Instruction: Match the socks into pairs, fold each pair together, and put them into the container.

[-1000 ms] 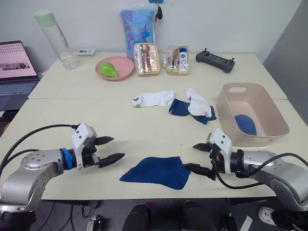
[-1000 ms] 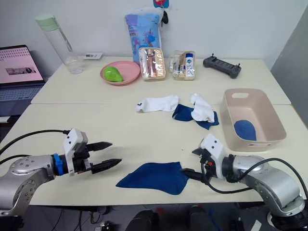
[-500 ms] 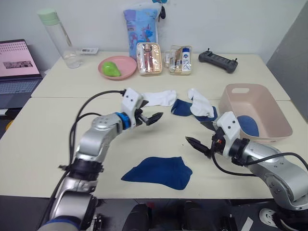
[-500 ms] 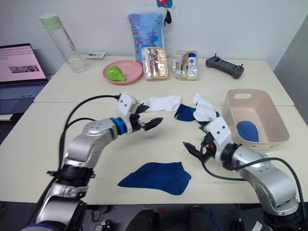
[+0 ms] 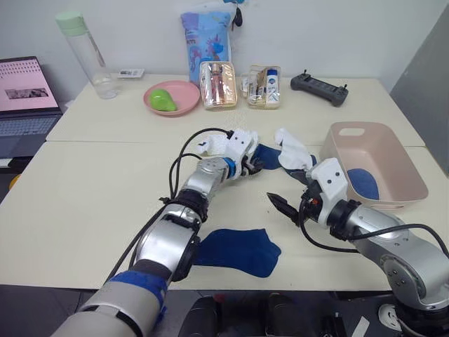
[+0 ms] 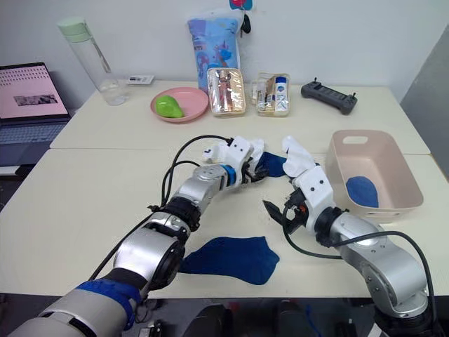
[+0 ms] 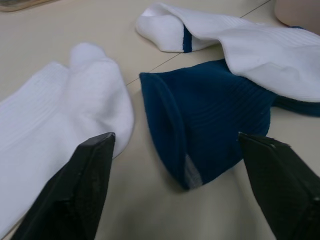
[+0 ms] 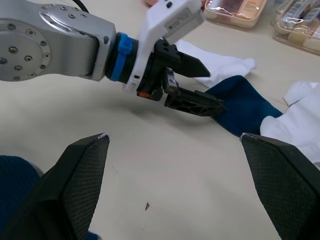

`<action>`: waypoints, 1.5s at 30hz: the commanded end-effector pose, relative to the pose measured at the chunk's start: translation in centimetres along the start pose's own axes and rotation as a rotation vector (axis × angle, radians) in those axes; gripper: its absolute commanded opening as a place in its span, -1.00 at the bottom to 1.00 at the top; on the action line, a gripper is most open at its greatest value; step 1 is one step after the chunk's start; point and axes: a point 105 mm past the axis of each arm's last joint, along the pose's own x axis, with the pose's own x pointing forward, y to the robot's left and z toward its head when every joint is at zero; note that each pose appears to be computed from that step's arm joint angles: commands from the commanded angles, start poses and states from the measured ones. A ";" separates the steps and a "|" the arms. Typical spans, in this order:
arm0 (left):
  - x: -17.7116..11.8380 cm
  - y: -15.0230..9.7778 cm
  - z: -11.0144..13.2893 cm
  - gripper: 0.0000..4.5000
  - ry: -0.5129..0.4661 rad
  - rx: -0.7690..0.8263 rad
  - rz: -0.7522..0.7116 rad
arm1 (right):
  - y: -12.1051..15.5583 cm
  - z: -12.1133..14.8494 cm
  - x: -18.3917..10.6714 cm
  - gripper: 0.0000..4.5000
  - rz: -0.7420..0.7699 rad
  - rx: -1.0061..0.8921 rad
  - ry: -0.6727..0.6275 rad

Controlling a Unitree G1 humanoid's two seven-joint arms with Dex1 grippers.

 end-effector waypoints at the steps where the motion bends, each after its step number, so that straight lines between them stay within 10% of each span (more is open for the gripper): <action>1: 0.5 -0.4 1.1 0.20 -0.019 0.016 0.007 | 0.4 1.2 -0.4 1.00 -0.007 -0.029 -0.047; 10: 0.5 0.3 2.9 -0.98 -0.095 -0.067 0.045 | 0.4 0.9 -0.5 1.00 -0.015 -0.025 -0.039; 25: -8.0 1.7 4.1 -0.98 -0.238 -0.214 -0.164 | 0.4 0.7 0.2 1.00 0.007 -0.026 -0.027; 38: -11.3 -1.2 18.5 -0.98 -0.533 -0.388 -0.425 | 0.5 1.3 0.7 1.00 0.044 -0.042 -0.021; 45: -15.0 -1.2 17.9 -0.98 -0.475 -0.484 -0.529 | 1.1 0.9 0.7 1.00 0.090 -0.042 0.016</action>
